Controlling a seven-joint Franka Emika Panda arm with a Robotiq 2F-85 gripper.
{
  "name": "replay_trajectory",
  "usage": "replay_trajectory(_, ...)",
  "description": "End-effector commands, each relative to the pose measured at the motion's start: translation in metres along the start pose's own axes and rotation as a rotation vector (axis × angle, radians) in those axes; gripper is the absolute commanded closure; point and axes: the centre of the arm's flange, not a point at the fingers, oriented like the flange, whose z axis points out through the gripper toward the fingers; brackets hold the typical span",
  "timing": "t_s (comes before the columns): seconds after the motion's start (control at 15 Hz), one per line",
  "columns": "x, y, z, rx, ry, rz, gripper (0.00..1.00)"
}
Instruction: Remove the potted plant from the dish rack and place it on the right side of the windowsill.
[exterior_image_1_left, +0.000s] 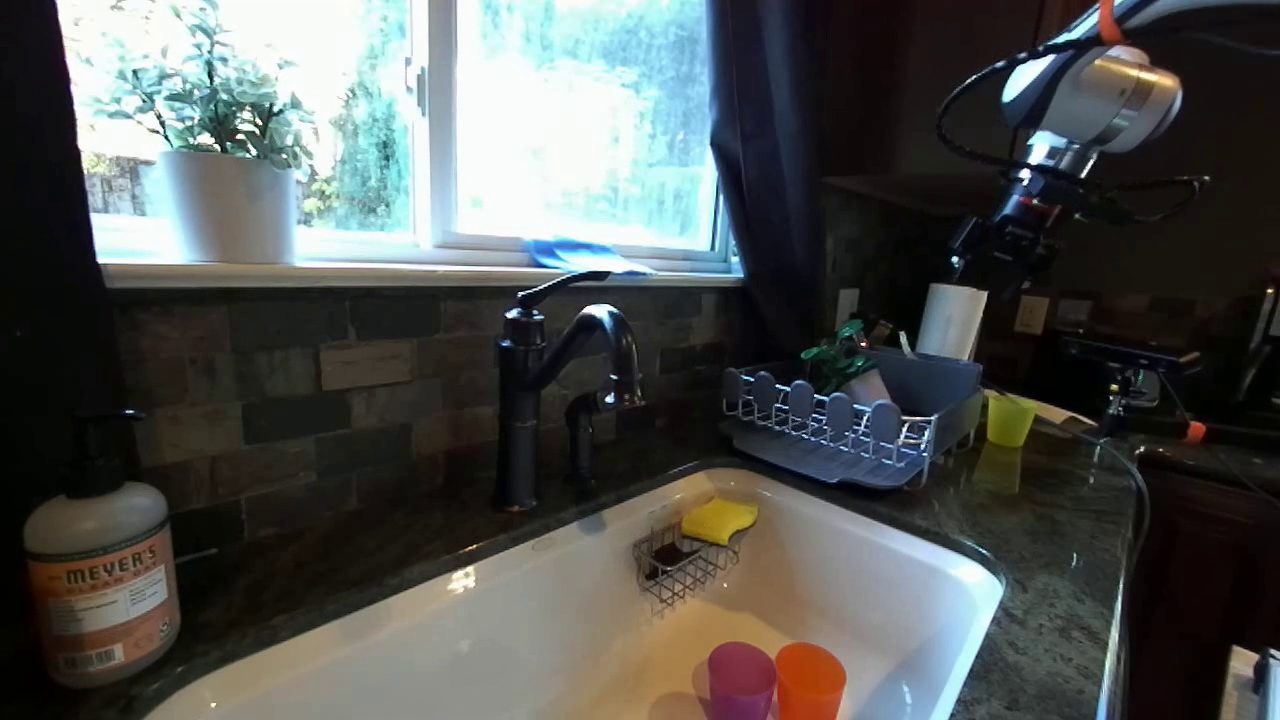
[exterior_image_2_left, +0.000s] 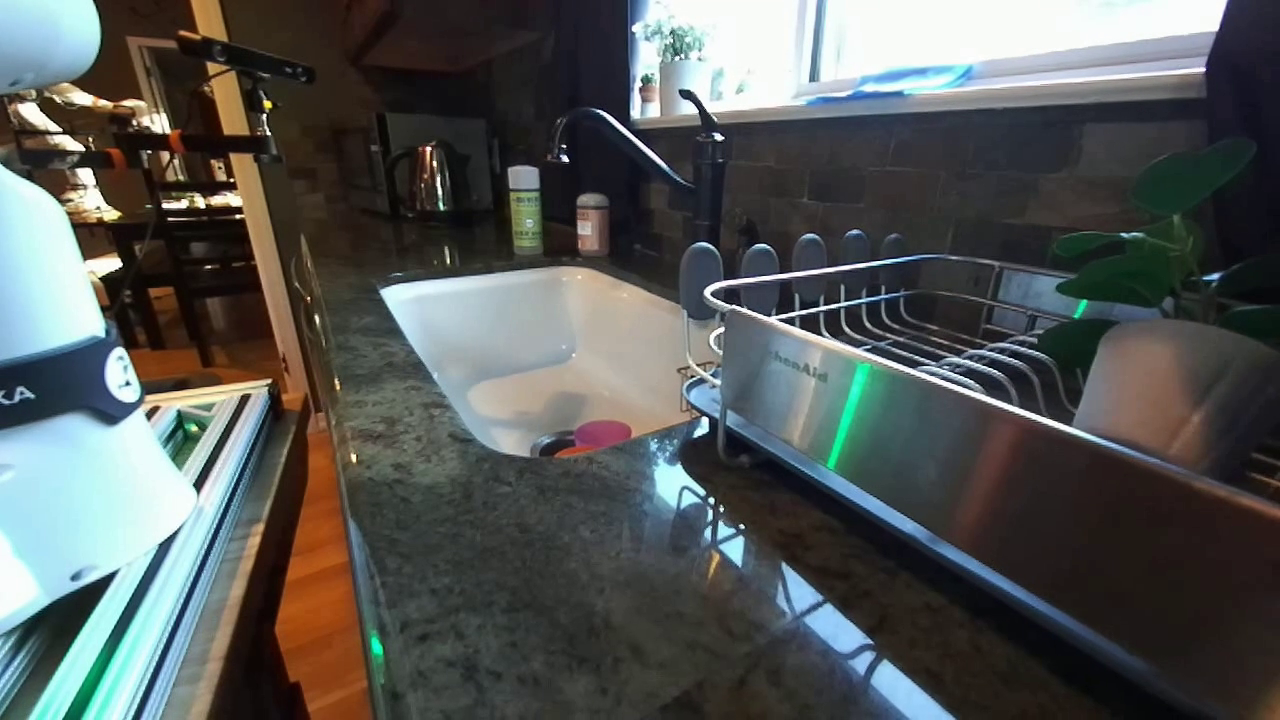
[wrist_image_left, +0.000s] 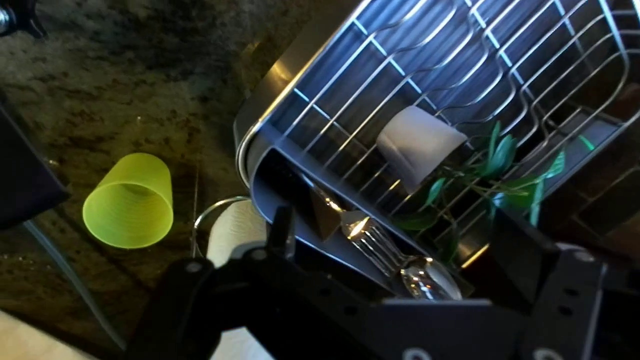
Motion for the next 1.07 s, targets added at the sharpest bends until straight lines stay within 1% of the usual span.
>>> replay_trajectory(0.0,0.048,-0.015,0.031,-0.016,-0.033,0.200,0.00)
replay_trajectory(0.13,0.055,-0.034,0.033,-0.014,-0.048,0.302,0.00)
replay_trajectory(0.2,0.055,-0.042,0.031,0.011,-0.061,0.341,0.00)
replay_trajectory(0.27,0.041,-0.030,0.041,-0.027,-0.038,0.251,0.00)
replay_trajectory(0.4,0.045,-0.040,0.041,-0.026,-0.039,0.248,0.00)
replay_trajectory(0.67,0.045,-0.031,0.039,-0.028,-0.036,0.255,0.00)
replay_trajectory(0.93,0.045,-0.031,0.039,-0.027,-0.036,0.254,0.00)
replay_trajectory(1.0,0.047,-0.038,0.047,-0.048,-0.063,0.322,0.00)
